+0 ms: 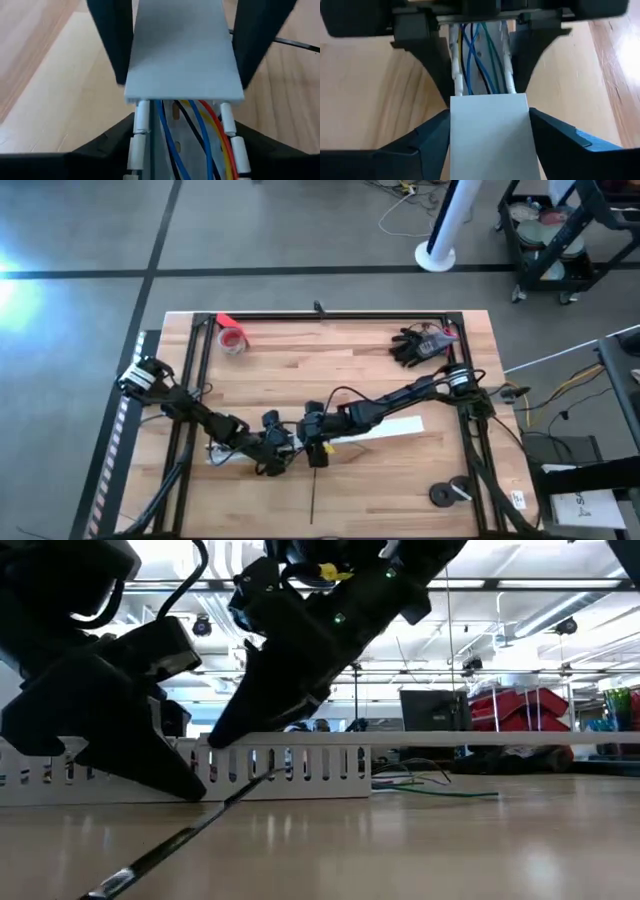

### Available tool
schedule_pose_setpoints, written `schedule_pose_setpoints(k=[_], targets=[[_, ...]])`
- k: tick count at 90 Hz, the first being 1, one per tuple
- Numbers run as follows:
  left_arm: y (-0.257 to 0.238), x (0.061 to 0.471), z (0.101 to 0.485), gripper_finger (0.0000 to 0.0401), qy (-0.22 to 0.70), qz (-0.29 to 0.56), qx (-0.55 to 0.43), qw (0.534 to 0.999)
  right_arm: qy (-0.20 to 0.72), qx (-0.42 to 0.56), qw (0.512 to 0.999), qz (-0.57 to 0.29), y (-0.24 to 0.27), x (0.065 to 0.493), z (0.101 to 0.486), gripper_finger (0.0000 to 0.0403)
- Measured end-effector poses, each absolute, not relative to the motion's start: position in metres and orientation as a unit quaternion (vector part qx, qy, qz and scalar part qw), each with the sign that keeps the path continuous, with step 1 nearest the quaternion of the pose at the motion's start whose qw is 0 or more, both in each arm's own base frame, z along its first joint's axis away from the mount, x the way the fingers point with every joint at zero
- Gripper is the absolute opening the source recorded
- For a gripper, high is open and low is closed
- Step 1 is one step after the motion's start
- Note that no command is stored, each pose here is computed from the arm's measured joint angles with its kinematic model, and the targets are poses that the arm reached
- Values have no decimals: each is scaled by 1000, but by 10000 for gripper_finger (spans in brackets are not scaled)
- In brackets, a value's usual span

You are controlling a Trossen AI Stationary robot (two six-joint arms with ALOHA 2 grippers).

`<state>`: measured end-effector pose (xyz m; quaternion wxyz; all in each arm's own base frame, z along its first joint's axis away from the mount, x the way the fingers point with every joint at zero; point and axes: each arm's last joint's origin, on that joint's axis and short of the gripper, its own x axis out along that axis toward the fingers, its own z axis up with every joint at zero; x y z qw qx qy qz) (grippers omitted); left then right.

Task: Ziptie cables
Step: Close the cable duct

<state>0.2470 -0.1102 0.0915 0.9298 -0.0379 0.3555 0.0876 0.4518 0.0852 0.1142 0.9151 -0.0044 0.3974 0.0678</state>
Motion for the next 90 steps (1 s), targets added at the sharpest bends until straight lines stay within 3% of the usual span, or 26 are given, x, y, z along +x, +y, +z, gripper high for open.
schedule_pose_setpoints(k=[54, 78, 90], targets=[[-111, 250, 95, 219, 332, 88, -46, 938, 374, 1, 925, 72, 83, 467, 118, 225], [-110, 253, 98, 326, 307, 101, -30, 946, 372, 1, 926, 69, 83, 467, 118, 244], [-110, 254, 99, 352, 303, 106, -29, 947, 359, 3, 931, 67, 83, 469, 121, 251]])
